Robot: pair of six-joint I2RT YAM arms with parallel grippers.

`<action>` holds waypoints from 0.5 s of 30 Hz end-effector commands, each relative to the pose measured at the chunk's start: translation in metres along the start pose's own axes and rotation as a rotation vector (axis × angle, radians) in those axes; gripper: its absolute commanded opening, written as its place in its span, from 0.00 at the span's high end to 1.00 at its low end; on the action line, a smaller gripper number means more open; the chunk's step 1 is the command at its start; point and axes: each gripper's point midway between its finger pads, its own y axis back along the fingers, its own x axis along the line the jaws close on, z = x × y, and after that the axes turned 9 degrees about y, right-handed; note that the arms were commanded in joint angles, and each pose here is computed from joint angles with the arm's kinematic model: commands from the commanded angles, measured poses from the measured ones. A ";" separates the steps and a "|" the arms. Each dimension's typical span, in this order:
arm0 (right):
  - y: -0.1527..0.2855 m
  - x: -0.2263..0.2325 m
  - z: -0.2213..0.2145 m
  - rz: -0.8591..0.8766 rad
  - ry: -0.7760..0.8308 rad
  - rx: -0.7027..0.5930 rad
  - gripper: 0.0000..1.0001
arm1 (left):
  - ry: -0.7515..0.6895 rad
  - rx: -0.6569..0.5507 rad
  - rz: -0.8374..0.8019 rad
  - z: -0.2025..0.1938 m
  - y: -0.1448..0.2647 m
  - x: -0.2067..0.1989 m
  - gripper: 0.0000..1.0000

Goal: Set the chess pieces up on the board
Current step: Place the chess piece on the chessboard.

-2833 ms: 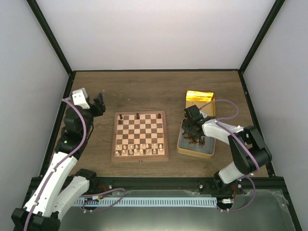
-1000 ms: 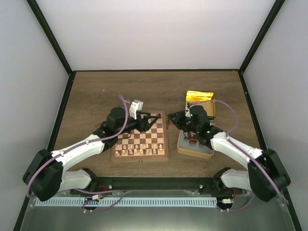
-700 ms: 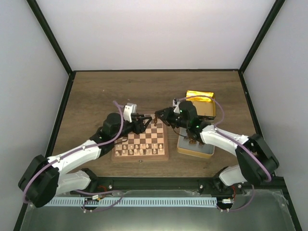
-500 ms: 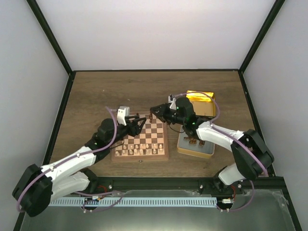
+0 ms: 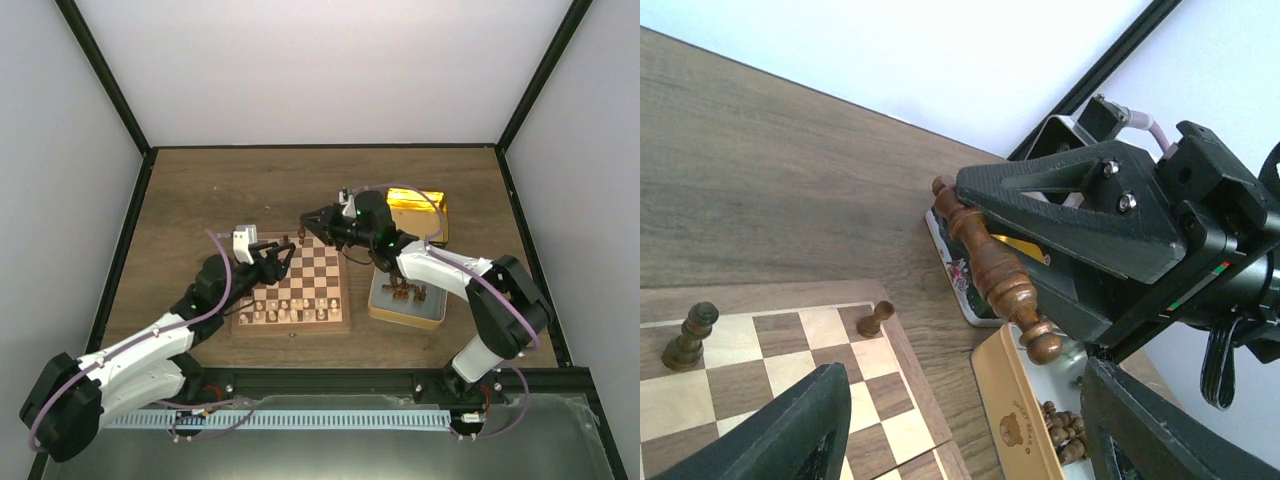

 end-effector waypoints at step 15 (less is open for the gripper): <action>-0.018 0.023 -0.004 -0.004 -0.044 0.049 0.89 | 0.092 -0.011 -0.134 0.014 -0.016 -0.032 0.35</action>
